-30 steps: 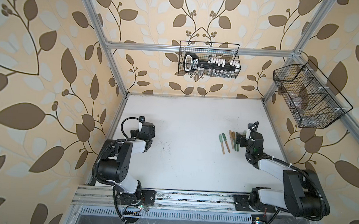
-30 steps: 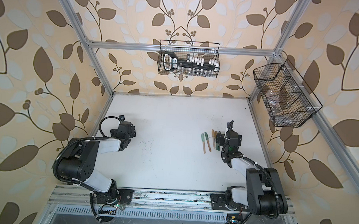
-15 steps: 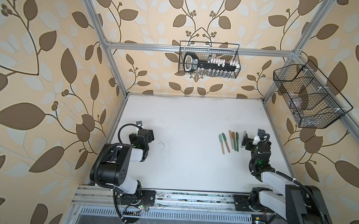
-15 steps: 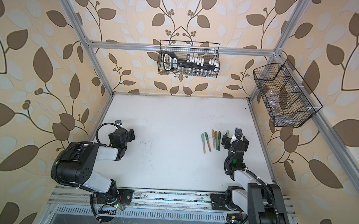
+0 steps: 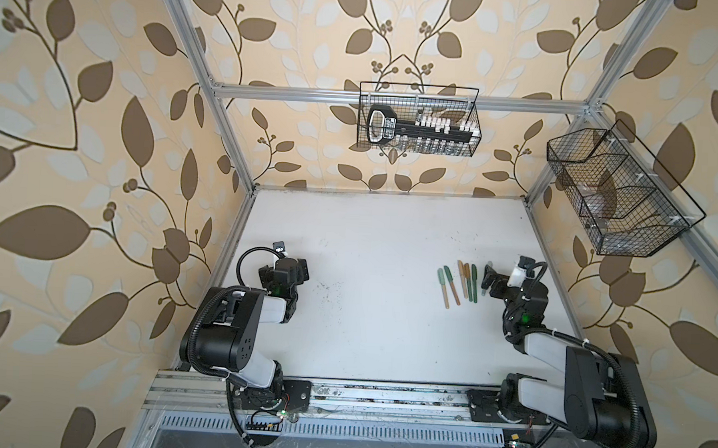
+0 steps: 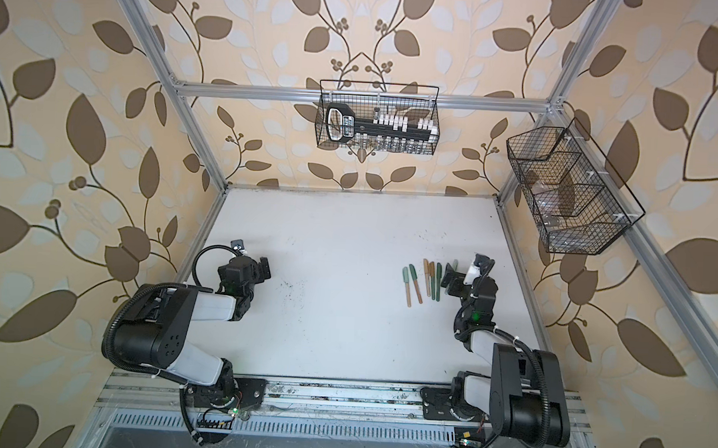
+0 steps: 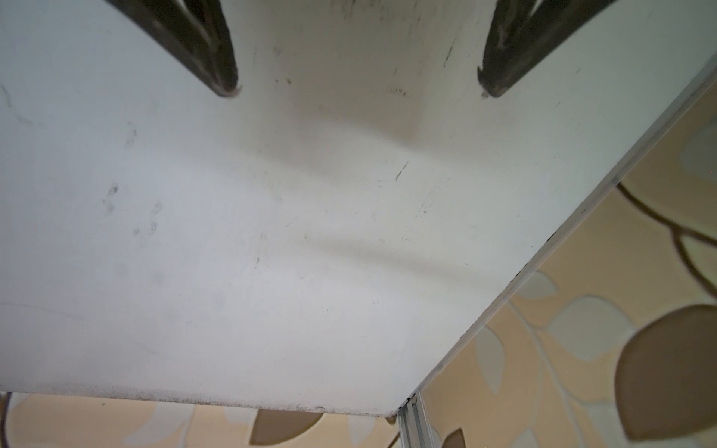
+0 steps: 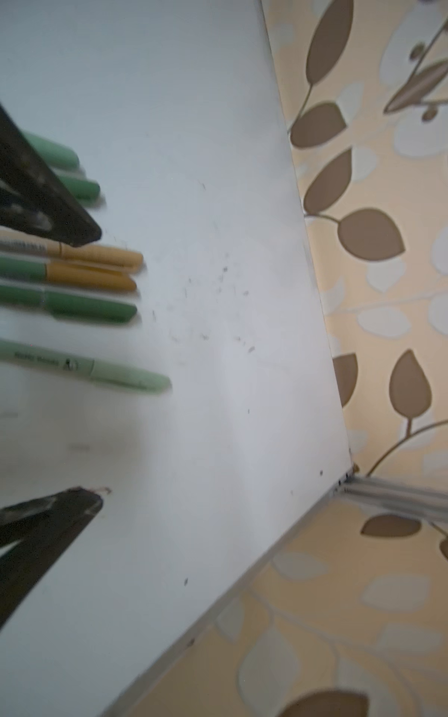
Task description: Insert the pens into the pen caps
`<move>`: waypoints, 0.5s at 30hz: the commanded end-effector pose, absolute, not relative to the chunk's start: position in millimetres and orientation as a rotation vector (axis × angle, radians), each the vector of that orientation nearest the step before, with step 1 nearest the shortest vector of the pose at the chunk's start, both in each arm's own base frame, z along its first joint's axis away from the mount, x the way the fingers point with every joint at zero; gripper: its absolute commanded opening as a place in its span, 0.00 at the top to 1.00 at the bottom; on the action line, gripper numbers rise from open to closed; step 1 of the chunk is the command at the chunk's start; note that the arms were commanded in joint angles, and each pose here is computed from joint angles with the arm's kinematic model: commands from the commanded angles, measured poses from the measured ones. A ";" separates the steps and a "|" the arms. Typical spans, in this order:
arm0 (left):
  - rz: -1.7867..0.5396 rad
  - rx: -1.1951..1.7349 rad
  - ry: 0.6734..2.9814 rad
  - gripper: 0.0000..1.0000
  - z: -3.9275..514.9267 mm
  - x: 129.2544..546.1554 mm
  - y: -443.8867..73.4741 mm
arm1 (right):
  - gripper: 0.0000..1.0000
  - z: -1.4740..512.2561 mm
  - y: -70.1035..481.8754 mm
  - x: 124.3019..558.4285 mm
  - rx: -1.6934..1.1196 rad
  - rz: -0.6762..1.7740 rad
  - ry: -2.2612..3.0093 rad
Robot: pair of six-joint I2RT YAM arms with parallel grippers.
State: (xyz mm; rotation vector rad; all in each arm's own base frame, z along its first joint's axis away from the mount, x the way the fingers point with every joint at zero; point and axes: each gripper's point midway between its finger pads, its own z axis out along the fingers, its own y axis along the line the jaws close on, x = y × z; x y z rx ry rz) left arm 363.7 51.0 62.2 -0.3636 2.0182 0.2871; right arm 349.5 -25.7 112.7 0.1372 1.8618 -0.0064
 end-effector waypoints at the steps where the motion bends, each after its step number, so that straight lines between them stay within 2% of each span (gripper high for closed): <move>1: 0.277 -0.380 1.940 0.01 83.0 373.1 54.3 | 0.00 123.5 6.8 357.5 -0.058 -0.060 1.784; 3: 0.277 -0.381 1.940 0.01 82.8 373.1 54.3 | 0.00 115.0 -16.2 350.3 0.069 -0.065 1.786; 5: 0.277 -0.381 1.940 0.01 82.8 373.1 54.1 | 0.00 119.4 -18.2 352.2 0.084 -0.072 1.774; 8: 0.277 -0.381 1.940 0.01 82.8 373.1 54.3 | 0.00 117.4 -16.0 350.3 0.077 -0.133 1.785; 15: 0.278 -0.383 1.940 0.01 82.8 373.0 54.8 | 0.00 117.5 -6.9 353.3 0.024 -0.097 1.789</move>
